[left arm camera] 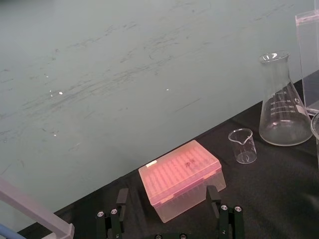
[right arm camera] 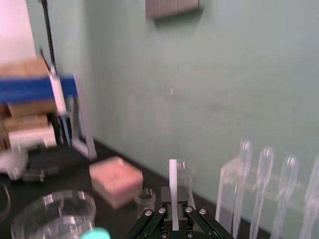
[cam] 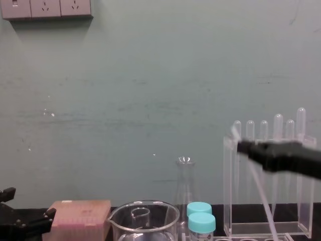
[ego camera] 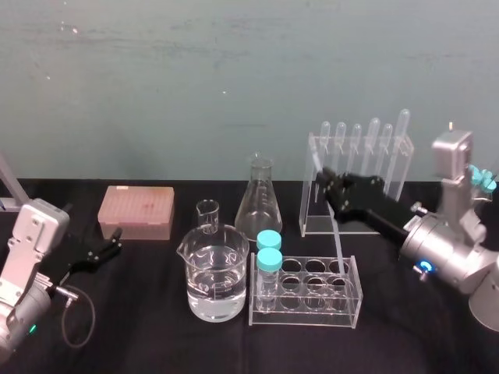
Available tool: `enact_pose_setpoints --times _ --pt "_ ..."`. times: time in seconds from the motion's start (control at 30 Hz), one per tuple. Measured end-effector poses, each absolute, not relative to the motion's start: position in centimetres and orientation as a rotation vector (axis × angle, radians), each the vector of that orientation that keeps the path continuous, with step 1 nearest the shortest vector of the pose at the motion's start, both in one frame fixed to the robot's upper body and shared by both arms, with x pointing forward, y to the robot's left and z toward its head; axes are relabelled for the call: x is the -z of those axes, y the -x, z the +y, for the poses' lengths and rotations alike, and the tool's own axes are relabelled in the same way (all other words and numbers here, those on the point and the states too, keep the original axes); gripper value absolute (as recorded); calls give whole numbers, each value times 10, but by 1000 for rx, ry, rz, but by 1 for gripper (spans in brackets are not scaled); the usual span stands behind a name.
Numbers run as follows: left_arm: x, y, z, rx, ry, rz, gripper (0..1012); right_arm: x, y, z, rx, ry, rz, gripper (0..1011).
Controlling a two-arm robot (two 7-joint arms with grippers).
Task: Pick up the stirring rod with one hand, then place it down.
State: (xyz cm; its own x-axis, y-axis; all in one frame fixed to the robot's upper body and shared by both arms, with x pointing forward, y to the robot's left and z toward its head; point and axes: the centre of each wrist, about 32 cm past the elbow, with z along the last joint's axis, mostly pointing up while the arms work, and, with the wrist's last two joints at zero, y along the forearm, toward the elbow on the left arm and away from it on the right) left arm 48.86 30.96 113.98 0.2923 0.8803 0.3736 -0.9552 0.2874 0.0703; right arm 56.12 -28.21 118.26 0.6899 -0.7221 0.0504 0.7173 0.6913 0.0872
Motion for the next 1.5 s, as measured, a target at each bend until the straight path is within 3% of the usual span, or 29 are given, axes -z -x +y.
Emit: enact_pose_setpoints --times 0.23,0.37,0.53,0.9,1.5 --pt "-1140 -489 310 -1248 -304 -285 1000 -1201 -563 -283 778 -231 -109 57" --pt "-1140 -489 310 -1248 -304 -285 1000 -1214 -561 -283 767 -318 -217 57" --pt "-1140 -489 310 -1248 -304 -285 1000 -1214 -557 -287 764 -368 -366 57" --pt "-1140 -489 310 -1248 -304 -285 1000 -1182 -550 -302 803 -265 -348 57" --pt "-1140 -489 310 -1248 -304 -285 1000 -1183 -551 -302 800 -274 -351 57"
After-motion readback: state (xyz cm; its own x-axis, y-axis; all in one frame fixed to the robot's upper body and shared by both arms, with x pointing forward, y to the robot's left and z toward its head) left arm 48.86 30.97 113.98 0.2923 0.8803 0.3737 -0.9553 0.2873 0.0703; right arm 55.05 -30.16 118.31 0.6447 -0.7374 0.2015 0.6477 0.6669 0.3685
